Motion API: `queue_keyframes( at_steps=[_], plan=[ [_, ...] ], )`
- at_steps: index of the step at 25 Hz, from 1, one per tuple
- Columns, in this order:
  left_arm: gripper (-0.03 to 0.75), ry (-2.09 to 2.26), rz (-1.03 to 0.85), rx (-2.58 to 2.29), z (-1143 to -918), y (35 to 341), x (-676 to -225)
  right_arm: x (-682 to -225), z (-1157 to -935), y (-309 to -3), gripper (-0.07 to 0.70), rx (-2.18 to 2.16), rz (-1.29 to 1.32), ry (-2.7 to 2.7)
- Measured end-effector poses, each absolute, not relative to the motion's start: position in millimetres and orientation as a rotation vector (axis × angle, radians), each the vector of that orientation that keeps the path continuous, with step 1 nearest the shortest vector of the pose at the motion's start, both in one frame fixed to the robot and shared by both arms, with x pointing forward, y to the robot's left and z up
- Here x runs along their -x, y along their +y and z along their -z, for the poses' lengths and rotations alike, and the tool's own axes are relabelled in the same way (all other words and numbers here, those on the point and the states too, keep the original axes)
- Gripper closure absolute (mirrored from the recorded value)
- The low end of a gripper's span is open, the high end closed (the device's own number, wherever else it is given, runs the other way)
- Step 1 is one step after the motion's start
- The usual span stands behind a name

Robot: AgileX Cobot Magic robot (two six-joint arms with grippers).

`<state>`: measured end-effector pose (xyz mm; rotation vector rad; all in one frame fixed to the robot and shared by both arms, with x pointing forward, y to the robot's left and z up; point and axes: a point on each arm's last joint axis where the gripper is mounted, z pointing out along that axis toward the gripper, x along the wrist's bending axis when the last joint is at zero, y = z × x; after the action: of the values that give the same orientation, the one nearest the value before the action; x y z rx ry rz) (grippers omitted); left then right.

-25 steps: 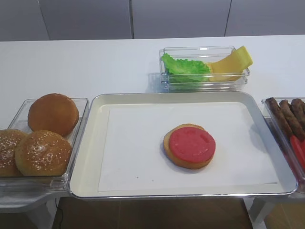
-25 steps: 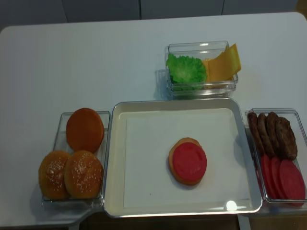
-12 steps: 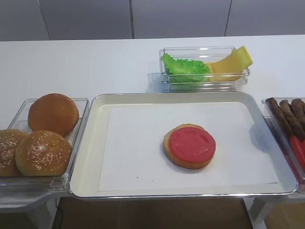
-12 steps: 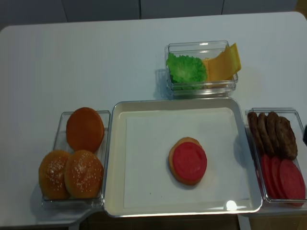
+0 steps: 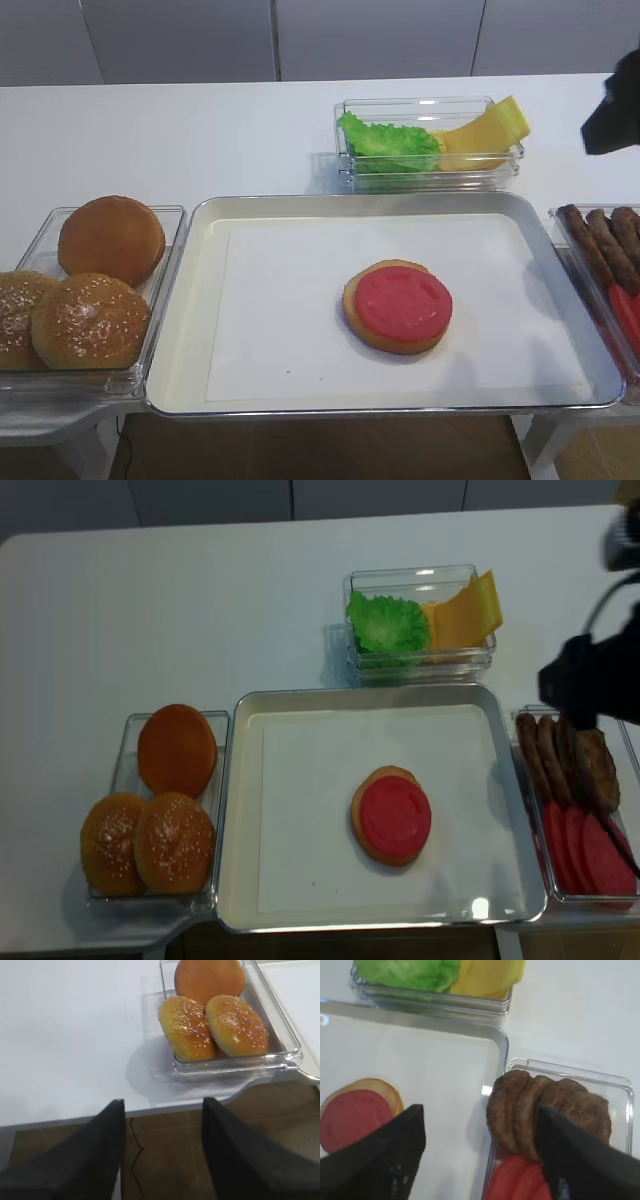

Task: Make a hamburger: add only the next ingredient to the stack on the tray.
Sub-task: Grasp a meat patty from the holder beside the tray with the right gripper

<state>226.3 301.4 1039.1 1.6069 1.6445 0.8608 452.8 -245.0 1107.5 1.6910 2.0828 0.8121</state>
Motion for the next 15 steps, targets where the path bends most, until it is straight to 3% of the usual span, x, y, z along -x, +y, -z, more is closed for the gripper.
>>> queue_keyframes(
  at_steps=[7, 15],
  plan=[
    [0.347, 1.645, -0.861, -1.607, -1039, 301, -226, -497, -1073, -212, 0.119, -1.706, -0.426, 2.164],
    [0.347, 1.645, -0.861, -1.607, -1039, 301, -226, -516, -1042, -208, 0.128, -1.759, -0.195, 2.181]
  ],
)
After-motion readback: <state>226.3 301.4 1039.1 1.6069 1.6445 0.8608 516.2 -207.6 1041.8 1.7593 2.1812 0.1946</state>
